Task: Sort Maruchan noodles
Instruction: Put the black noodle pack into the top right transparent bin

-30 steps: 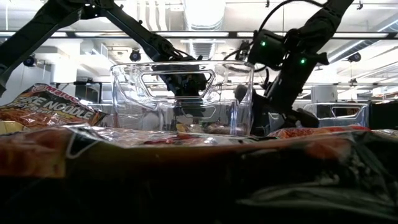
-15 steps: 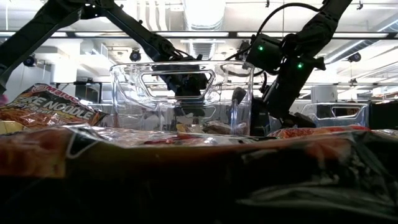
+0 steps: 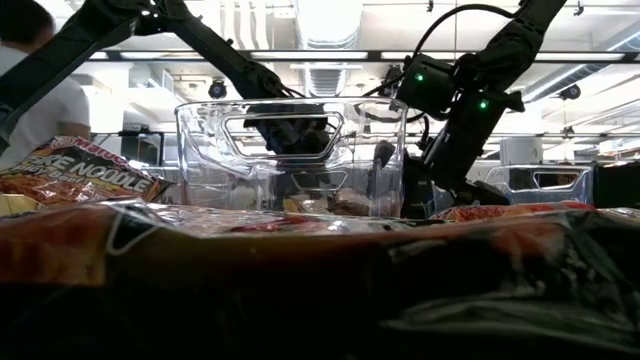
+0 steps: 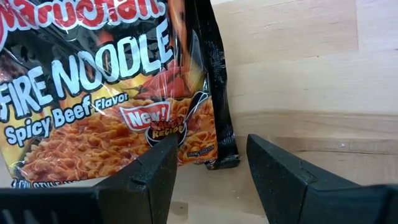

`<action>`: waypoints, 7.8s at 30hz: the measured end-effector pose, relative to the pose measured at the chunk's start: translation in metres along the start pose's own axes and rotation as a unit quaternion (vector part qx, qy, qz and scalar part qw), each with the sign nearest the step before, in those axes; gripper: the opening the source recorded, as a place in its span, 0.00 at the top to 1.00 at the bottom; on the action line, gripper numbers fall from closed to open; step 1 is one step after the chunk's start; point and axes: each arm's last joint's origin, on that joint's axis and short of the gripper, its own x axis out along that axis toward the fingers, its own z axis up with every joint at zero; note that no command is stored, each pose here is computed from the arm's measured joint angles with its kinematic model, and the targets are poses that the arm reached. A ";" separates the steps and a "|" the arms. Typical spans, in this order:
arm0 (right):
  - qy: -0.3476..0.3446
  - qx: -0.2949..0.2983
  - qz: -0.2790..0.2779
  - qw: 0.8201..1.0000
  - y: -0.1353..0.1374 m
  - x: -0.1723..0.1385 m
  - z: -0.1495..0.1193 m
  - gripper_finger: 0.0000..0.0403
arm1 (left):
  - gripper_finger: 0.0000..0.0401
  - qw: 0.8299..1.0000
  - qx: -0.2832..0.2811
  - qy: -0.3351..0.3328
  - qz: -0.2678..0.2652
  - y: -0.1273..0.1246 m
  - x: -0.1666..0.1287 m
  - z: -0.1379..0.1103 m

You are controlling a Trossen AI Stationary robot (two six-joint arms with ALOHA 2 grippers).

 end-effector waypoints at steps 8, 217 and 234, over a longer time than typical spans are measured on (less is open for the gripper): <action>0.000 -0.003 -0.001 1.000 0.000 0.000 0.000 0.55 | 0.64 1.000 -0.008 -0.016 0.000 -0.004 0.001 0.004; 0.019 -0.118 0.035 0.992 -0.005 -0.066 0.021 0.55 | 0.77 0.933 -0.006 -0.334 0.133 -0.132 -0.196 -0.178; 0.020 -0.117 0.035 0.992 -0.005 -0.066 0.021 0.55 | 0.77 0.940 0.027 -0.319 0.116 -0.144 -0.178 -0.169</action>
